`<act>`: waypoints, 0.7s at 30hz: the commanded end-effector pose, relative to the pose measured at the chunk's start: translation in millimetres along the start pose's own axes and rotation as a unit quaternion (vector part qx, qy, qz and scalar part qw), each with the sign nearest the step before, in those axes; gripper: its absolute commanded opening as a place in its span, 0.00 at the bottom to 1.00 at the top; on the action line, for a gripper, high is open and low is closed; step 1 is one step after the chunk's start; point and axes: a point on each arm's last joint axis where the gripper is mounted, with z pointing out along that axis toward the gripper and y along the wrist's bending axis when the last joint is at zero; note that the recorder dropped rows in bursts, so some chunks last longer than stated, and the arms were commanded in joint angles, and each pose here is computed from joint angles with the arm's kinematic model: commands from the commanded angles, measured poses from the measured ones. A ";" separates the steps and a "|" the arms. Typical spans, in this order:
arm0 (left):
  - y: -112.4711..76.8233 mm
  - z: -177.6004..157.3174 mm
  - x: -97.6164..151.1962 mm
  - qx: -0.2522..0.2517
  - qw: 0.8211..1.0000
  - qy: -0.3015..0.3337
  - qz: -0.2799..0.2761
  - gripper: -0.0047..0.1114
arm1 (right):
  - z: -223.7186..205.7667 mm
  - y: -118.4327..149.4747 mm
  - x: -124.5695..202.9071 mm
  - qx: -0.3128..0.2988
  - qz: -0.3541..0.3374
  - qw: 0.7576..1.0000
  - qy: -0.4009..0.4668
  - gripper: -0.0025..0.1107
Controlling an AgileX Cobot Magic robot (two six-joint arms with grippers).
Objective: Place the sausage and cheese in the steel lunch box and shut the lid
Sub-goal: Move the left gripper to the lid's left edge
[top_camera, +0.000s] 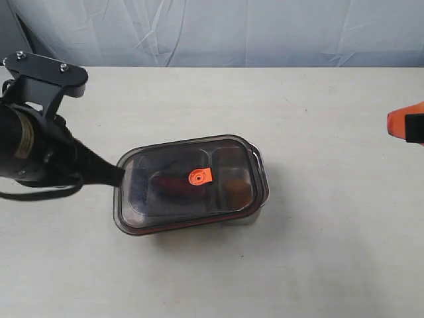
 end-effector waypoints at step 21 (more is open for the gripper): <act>18.3 62.5 48.7 0.105 0.978 0.026 -0.176 0.04 | -1.3 -1.3 -0.2 0.007 -0.005 1.000 -0.003 0.37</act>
